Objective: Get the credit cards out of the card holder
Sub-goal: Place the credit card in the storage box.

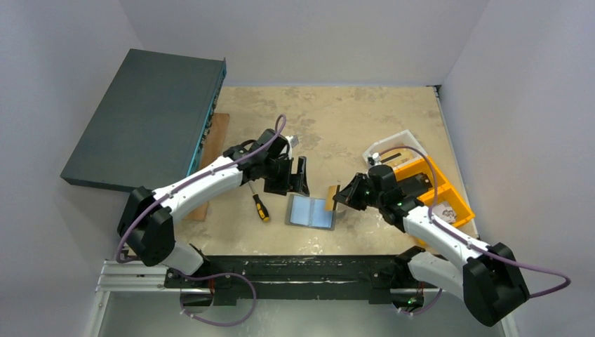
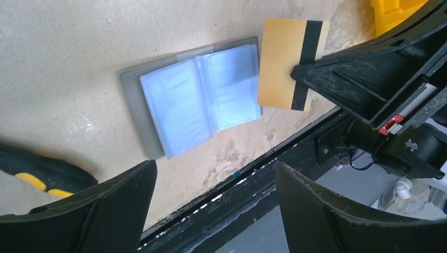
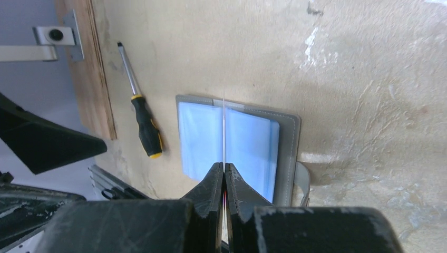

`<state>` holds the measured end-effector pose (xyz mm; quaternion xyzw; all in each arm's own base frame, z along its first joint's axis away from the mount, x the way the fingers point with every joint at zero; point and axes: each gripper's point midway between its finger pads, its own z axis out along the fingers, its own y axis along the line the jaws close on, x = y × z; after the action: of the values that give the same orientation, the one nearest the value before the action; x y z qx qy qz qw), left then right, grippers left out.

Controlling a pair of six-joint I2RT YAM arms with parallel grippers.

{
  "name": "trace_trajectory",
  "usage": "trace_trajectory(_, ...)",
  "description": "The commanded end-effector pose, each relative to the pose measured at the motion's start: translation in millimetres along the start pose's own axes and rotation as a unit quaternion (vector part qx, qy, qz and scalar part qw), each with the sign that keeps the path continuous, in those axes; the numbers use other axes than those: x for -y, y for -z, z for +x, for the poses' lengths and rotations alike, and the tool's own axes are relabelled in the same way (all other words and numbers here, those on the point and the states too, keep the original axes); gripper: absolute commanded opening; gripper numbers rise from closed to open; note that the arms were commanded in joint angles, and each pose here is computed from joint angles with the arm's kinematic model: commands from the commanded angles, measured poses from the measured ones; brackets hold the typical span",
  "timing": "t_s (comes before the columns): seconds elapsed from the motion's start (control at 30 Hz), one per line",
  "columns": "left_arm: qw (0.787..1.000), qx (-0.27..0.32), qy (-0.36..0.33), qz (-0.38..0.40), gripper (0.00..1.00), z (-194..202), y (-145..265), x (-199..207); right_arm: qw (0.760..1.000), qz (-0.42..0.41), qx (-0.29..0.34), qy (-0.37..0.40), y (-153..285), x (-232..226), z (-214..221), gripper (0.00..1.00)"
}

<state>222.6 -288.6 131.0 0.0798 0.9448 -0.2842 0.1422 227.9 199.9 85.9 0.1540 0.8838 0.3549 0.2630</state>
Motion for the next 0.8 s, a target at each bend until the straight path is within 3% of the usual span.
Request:
trace_trajectory(0.0, 0.999, 0.019, -0.036, -0.006, 0.83, -7, 34, 4, 0.998, 0.018, 0.055, -0.01, 16, -14, -30, 0.0)
trace_trajectory(0.37, 0.998, 0.008, -0.065, 0.011, 0.84, 4, 59, 6, 0.971, 0.102, 0.212, -0.045, 56, -15, -140, 0.0)
trace_trajectory(0.77, 0.996, 0.01, -0.084, 0.011, 0.84, 3, 68, 0, 0.935, 0.171, 0.285, -0.127, 71, 60, -230, 0.0)
